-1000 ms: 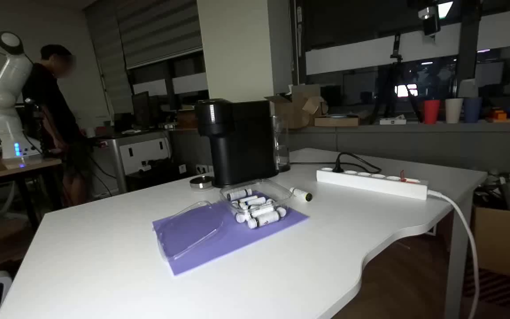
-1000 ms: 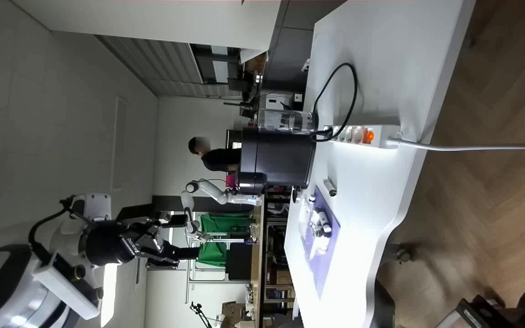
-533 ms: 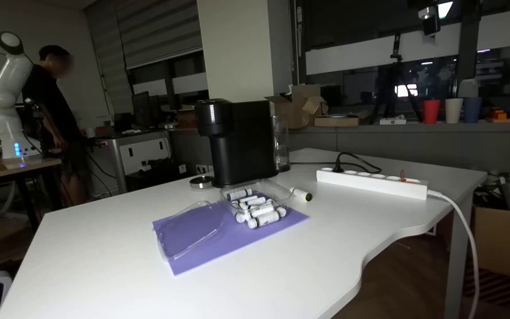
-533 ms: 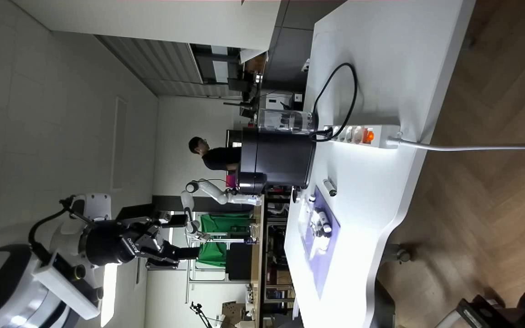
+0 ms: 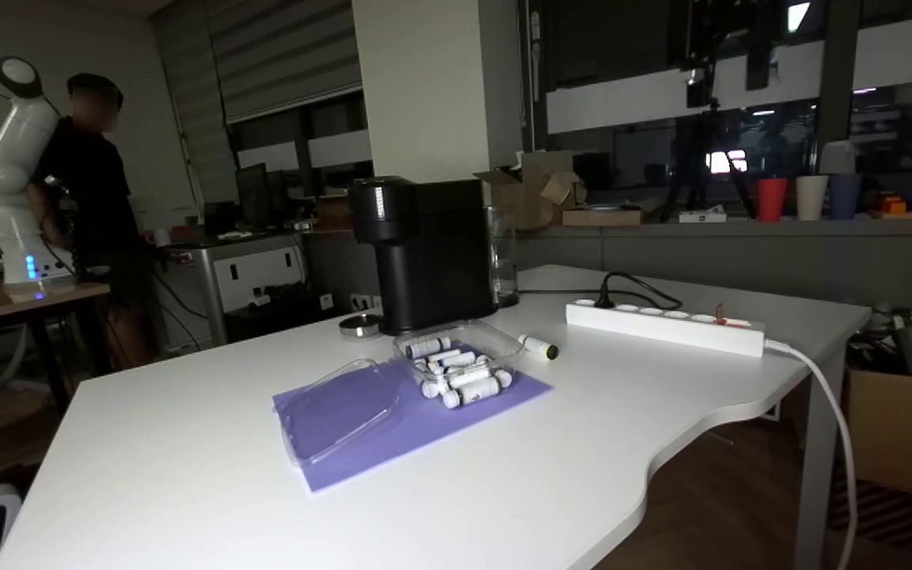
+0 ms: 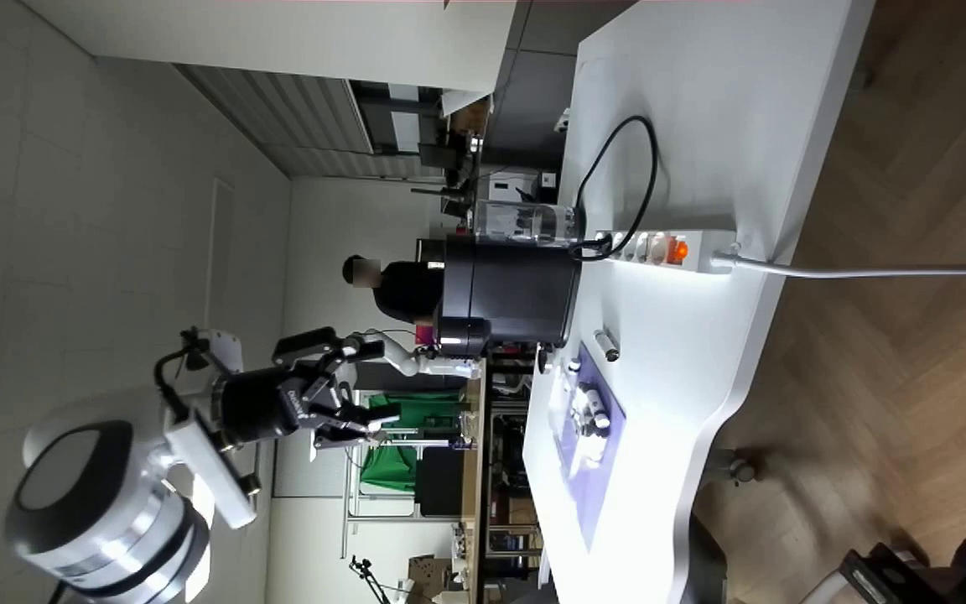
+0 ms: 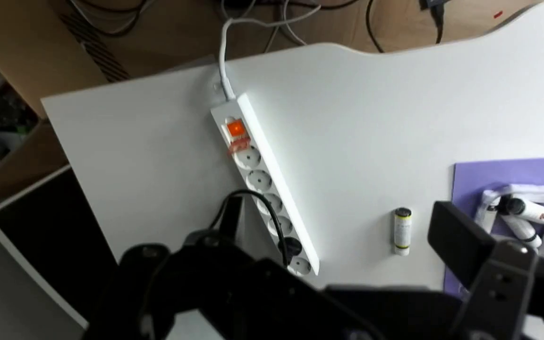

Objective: Put the bottle in the container

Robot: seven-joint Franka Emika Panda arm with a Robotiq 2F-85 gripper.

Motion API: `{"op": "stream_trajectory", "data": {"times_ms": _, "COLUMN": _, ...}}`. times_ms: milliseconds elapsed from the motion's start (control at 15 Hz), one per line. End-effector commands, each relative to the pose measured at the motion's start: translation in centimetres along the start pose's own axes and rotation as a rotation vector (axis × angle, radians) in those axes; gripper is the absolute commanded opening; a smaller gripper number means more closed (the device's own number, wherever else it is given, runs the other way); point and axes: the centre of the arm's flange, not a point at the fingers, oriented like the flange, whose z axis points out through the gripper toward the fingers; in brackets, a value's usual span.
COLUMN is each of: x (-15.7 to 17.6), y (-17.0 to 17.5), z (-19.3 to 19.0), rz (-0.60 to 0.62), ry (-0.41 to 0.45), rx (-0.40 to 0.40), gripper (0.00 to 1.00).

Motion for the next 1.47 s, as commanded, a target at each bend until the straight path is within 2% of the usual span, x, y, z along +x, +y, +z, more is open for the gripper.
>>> {"op": "stream_trajectory", "data": {"times_ms": 0, "x": 7.7, "y": -1.0, "z": 5.6, "rz": -0.086, "ry": 0.024, "rx": -0.017, "gripper": 1.00}}
{"op": "stream_trajectory", "data": {"times_ms": 333, "x": 15.4, "y": -5.5, "z": 13.6, "rz": -0.150, "ry": 0.014, "rx": -0.055, "gripper": 1.00}}
{"op": "stream_trajectory", "data": {"times_ms": 533, "x": 19.4, "y": -8.1, "z": 16.8, "rz": -0.130, "ry": -0.073, "rx": -0.066, "gripper": 1.00}}
{"op": "stream_trajectory", "data": {"times_ms": 600, "x": 14.7, "y": -7.5, "z": 15.9, "rz": -0.168, "ry": -0.026, "rx": -0.035, "gripper": 1.00}}
{"op": "stream_trajectory", "data": {"times_ms": 800, "x": 15.4, "y": -8.4, "z": 17.5, "rz": -0.179, "ry": -0.039, "rx": -0.034, "gripper": 1.00}}
{"op": "stream_trajectory", "data": {"times_ms": 1267, "x": 15.1, "y": -7.7, "z": 16.6, "rz": -0.172, "ry": -0.030, "rx": -0.035, "gripper": 1.00}}
{"op": "stream_trajectory", "data": {"times_ms": 1400, "x": 16.1, "y": -7.2, "z": 17.5, "rz": -0.188, "ry": 0.018, "rx": -0.035, "gripper": 1.00}}
